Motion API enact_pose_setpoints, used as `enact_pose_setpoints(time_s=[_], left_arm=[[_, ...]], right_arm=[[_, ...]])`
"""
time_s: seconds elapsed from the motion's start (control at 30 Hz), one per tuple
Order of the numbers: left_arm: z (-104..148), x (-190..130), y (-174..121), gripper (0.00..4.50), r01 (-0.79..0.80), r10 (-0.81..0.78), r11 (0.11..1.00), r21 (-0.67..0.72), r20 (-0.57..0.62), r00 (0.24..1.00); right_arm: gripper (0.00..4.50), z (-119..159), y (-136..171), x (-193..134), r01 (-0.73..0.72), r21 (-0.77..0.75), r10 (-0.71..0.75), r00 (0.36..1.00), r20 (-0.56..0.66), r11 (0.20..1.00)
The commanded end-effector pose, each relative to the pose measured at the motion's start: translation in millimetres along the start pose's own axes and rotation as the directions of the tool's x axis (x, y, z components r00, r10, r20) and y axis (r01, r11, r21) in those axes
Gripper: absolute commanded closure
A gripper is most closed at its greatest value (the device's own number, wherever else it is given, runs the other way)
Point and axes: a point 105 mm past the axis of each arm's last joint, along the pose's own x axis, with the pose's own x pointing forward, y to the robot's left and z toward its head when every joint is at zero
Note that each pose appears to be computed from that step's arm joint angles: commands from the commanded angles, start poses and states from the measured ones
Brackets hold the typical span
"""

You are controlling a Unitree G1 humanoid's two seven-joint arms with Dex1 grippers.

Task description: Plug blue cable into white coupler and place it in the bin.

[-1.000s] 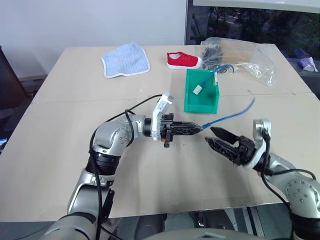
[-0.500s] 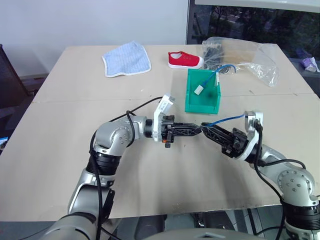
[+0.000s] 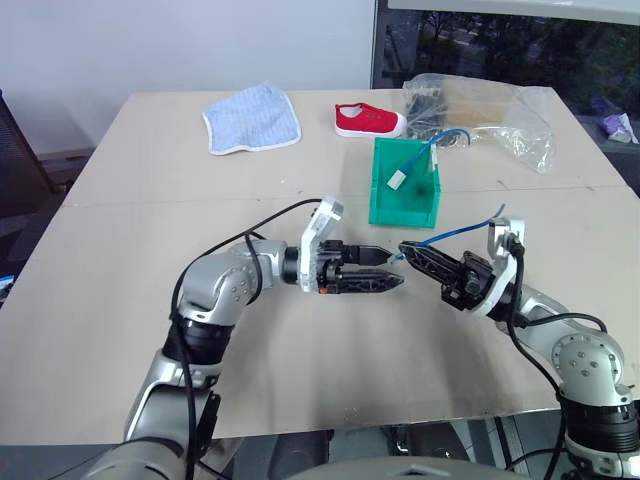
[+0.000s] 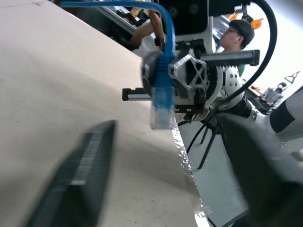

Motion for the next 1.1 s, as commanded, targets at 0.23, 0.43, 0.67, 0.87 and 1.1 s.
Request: enact_pose_setpoints(time_s=[0.23,0.43,0.67,0.87,1.1], left_arm=[[29,-56,-4,0.78,-0.684,0.601,0.641,0.350,0.327,0.730],[-10,-120,-9,0.78,-0.956,0.880,0.169,0.240,0.400,0.256],[-49,-139,7,0.78,-0.992,0.953,-0.064,0.104,0.302,-0.030],[-64,-140,23,0.78,-0.993,0.962,-0.097,0.063,0.262,-0.078],[-70,-150,44,0.78,-0.981,0.952,-0.188,0.050,0.253,-0.169]], right_arm=[[4.50,21,-19,-17,0.092,-0.084,-0.086,0.993,0.075,0.992],[4.50,21,-31,-22,0.119,-0.095,-0.113,0.992,0.061,0.988],[4.50,19,-34,-17,0.111,-0.103,-0.106,0.993,0.051,0.989],[4.50,18,-34,-18,0.123,-0.114,-0.118,0.992,0.046,0.986],[4.50,18,-35,-22,0.148,-0.128,-0.143,0.989,0.048,0.981]])
